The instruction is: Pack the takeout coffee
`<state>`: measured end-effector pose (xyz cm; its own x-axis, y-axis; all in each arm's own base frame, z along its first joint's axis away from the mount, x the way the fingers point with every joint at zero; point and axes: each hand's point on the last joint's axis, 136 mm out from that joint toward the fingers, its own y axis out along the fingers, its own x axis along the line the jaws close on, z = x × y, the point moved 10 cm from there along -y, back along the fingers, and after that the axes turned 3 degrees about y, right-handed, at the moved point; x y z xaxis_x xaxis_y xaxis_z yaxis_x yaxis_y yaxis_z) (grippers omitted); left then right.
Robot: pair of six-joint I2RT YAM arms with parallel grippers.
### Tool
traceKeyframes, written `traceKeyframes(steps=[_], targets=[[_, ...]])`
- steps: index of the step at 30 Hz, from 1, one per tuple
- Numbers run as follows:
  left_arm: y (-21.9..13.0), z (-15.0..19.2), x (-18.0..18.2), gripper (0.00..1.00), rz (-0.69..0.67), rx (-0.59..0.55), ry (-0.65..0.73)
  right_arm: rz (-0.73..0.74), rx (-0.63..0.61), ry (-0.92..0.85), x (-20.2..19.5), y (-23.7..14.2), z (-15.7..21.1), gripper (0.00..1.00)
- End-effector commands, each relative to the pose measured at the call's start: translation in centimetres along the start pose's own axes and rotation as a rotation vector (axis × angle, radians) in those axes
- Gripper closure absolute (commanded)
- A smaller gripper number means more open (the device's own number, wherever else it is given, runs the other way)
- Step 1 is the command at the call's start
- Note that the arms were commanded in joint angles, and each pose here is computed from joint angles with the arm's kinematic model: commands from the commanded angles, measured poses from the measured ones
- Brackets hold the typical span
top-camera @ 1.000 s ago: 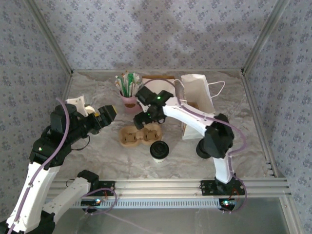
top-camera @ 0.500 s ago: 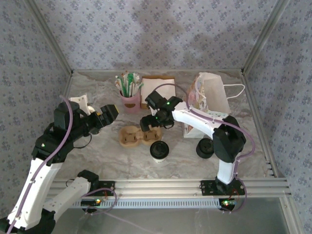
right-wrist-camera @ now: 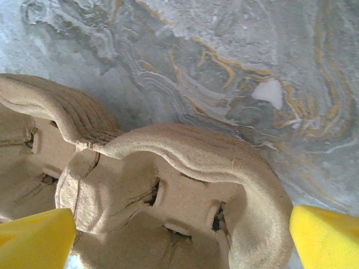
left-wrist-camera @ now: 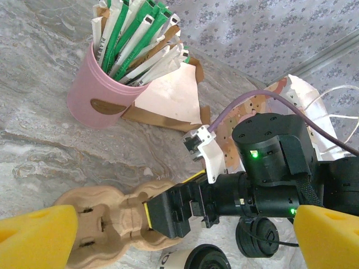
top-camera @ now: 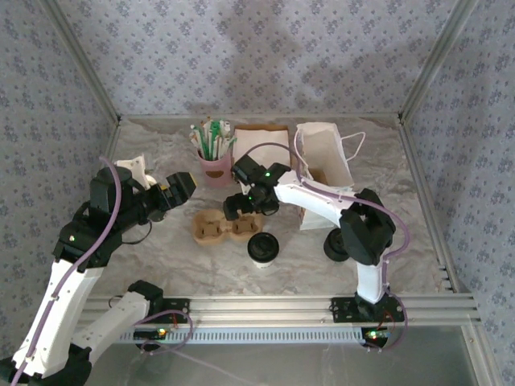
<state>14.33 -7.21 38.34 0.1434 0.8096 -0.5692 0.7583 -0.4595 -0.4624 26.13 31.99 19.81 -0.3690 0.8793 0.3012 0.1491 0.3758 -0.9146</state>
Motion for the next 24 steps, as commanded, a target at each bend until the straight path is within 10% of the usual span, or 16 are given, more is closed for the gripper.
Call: traceKeyframes(steps=[1,24], targets=[[-0.2,-0.4,-0.3,0.01,0.026,-0.019,0.015,-0.058,0.015,0.006,1.6,0.2,-0.3,0.0],[0.2,-0.2,-0.3,0.01,0.033,-0.005,0.013,-0.043,0.025,0.018,1.2,0.7,0.8,0.0]])
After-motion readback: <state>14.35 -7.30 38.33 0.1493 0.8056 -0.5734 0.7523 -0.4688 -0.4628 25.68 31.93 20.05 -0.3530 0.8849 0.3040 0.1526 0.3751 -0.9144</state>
